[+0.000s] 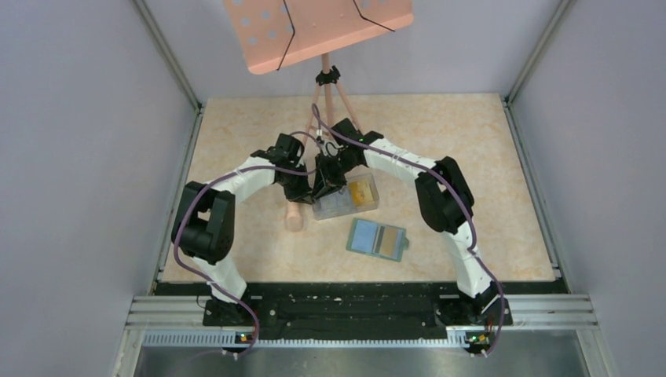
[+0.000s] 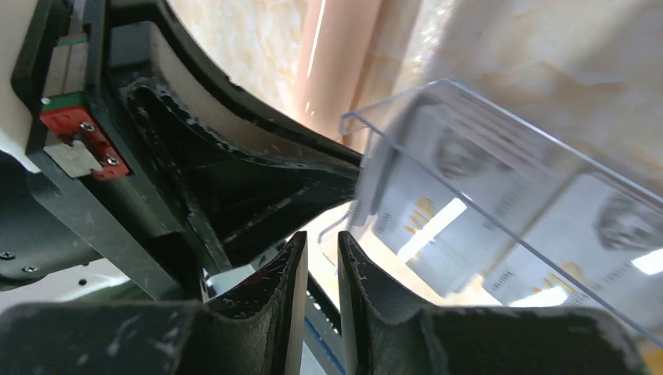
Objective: Put the credit cards into the card holder
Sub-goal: Pick up the credit card from the storage box.
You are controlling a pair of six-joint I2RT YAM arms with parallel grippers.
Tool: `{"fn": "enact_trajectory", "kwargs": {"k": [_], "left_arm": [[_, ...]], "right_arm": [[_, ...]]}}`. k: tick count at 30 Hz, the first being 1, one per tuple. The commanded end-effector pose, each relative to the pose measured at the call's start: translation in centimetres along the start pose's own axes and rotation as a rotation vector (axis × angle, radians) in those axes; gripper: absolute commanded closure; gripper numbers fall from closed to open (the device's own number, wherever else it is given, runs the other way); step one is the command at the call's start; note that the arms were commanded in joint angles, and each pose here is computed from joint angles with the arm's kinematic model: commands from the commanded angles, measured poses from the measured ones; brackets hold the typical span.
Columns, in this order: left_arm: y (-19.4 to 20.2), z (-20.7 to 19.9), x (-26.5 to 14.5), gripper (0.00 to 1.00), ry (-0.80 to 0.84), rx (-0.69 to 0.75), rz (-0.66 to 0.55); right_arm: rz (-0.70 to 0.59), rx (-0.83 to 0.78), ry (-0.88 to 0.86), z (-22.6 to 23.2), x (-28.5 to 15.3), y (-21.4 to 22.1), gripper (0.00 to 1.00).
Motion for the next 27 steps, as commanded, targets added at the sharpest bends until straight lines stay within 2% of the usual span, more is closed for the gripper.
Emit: {"fn": "enact_trajectory", "kwargs": {"k": [1,10,18,27], "left_arm": [[1.1,-1.0,0.6,1.0,0.054,0.044,0.05],[1.0,-1.0,0.4,1.0,0.041,0.047,0.046],[1.0,-0.9,0.6,1.0,0.042,0.045,0.05],[1.1,-0.9,0.7,1.0,0.041,0.045,0.058]], "right_arm": [[0.006,-0.033,-0.037,1.1,0.3,0.2,0.79],[-0.025,-0.074,0.148,-0.3,-0.7,0.1,0.73],[-0.114,-0.114,0.177,1.1,-3.1,-0.2,0.59],[-0.083,-0.107,0.252,-0.9,-2.1,-0.1,0.59]]}}
Point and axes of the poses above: each gripper's point midway between its finger pads, its own x axis out along the fingers, its own z axis along the line the jaws close on, y = z × x, the point moved 8 cm from there along -x, back along the fingers, and after that the axes turned 11 degrees about x, right-handed, at the moved point
